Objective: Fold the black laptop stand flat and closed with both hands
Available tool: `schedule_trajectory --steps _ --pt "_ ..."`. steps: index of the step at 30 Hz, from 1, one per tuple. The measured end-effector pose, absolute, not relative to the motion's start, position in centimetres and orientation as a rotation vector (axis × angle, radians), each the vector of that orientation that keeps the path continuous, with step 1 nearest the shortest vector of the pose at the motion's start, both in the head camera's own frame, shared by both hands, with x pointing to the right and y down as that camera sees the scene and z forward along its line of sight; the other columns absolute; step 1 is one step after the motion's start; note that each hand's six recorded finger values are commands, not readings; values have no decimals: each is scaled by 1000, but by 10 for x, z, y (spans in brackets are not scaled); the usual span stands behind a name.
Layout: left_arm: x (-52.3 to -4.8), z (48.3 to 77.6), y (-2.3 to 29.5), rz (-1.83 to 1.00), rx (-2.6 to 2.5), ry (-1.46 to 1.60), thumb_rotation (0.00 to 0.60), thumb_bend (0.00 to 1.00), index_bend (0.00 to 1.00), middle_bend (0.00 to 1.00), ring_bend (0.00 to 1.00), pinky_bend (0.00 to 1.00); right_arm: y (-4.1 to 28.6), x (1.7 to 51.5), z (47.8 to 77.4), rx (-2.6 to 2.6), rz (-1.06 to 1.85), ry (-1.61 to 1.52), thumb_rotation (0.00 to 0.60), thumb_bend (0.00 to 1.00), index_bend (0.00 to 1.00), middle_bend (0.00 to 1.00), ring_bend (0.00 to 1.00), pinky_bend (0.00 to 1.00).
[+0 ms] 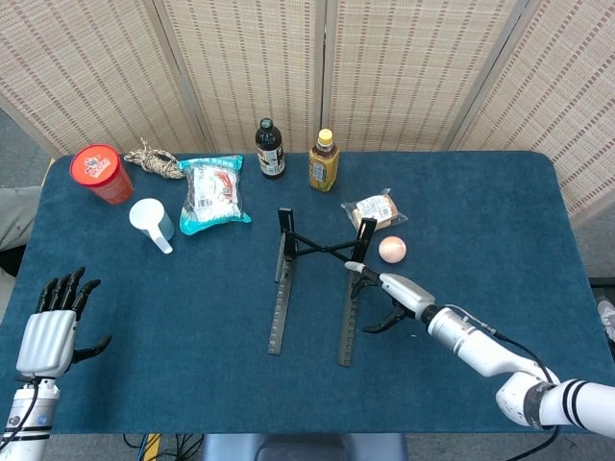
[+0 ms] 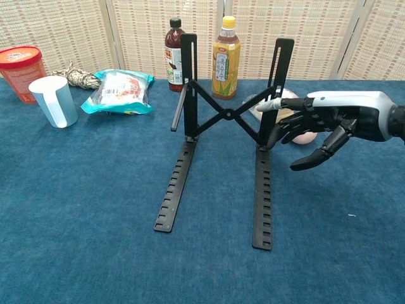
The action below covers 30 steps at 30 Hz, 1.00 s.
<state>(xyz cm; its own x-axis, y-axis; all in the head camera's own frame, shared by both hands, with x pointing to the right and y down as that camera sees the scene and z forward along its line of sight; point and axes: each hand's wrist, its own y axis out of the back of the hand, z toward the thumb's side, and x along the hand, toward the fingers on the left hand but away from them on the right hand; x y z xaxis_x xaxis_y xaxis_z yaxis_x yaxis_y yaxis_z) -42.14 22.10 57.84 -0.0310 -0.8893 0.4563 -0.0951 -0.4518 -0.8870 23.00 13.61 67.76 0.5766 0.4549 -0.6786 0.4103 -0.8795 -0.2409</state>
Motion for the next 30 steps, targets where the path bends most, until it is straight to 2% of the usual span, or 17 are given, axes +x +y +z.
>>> schedule_trajectory --steps 13,30 --pt "-416 583 218 -1543 -1608 1037 600 135 141 2 0 0 135 245 692 -2728 1275 -853 600 66 1 443 257 207" --pt "-416 587 218 -1550 -1611 1032 600 135 140 2 0 0 130 252 707 -2725 1330 -899 600 66 0 443 257 207"
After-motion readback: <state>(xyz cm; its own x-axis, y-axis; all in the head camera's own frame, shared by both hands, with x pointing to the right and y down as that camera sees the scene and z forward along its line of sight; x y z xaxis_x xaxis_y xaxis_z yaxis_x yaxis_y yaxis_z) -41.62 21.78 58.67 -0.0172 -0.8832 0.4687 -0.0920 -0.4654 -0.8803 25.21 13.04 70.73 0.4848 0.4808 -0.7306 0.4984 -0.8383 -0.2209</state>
